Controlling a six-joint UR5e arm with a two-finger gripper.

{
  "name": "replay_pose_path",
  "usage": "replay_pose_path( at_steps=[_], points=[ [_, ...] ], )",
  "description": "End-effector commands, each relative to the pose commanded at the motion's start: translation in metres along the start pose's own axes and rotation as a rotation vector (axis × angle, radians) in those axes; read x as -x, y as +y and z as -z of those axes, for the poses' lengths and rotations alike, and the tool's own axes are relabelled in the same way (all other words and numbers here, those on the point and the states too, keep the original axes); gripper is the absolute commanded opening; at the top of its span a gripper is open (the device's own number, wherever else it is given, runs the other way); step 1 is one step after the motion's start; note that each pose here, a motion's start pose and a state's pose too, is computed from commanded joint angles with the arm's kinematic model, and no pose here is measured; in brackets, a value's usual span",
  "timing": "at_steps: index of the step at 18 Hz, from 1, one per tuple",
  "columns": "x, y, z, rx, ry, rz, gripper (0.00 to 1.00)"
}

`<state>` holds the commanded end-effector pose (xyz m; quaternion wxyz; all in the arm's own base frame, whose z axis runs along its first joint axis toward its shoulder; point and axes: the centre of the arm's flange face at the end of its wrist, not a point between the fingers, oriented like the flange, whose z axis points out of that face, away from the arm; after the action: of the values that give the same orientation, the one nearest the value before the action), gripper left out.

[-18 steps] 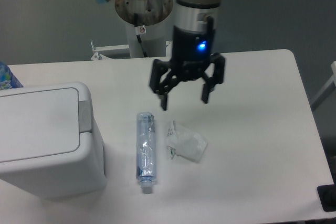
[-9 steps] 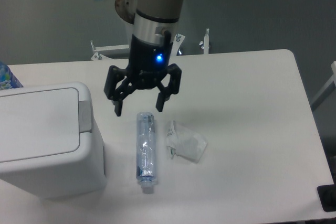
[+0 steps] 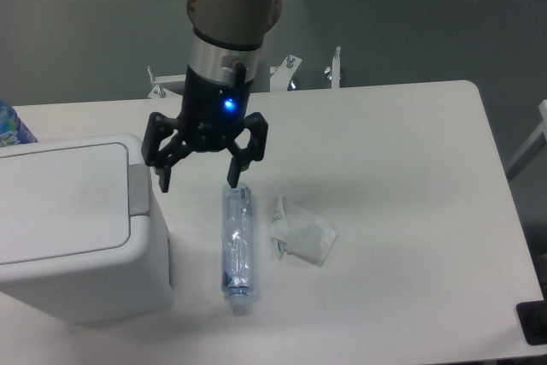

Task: Open the trash can
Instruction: 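Lower the gripper onto the edge of the bin's lid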

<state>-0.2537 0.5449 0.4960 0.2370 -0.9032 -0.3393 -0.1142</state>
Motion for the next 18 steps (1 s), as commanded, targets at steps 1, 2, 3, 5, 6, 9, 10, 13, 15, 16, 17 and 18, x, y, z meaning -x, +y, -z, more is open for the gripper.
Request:
replay_pose_path(
  at_steps=[1,2,3,5,6,9,10,13,15,16,17,18],
  points=[
    [-0.001,0.001,-0.003,0.004,0.001,-0.001,1.0],
    [-0.004,0.002,-0.004,0.008,0.001,-0.006,1.0],
    [-0.005,0.003,-0.007,0.013,0.002,-0.007,1.0],
    [-0.004,0.002,-0.01,0.016,0.002,-0.007,1.0],
    [-0.004,0.002,-0.011,0.018,0.002,-0.007,1.0],
    [-0.003,0.002,-0.015,0.024,0.002,-0.006,1.0],
    [-0.006,0.003,-0.016,0.027,0.004,-0.009,1.0],
    [-0.006,0.003,-0.018,0.029,0.004,-0.01,1.0],
    [-0.005,0.002,-0.02,0.033,0.004,-0.008,1.0],
    [-0.006,0.003,-0.022,0.035,0.004,-0.009,1.0],
    [-0.006,0.003,-0.022,0.035,0.004,-0.009,1.0],
    [-0.006,0.003,-0.022,0.035,0.004,-0.009,1.0]
  ],
)
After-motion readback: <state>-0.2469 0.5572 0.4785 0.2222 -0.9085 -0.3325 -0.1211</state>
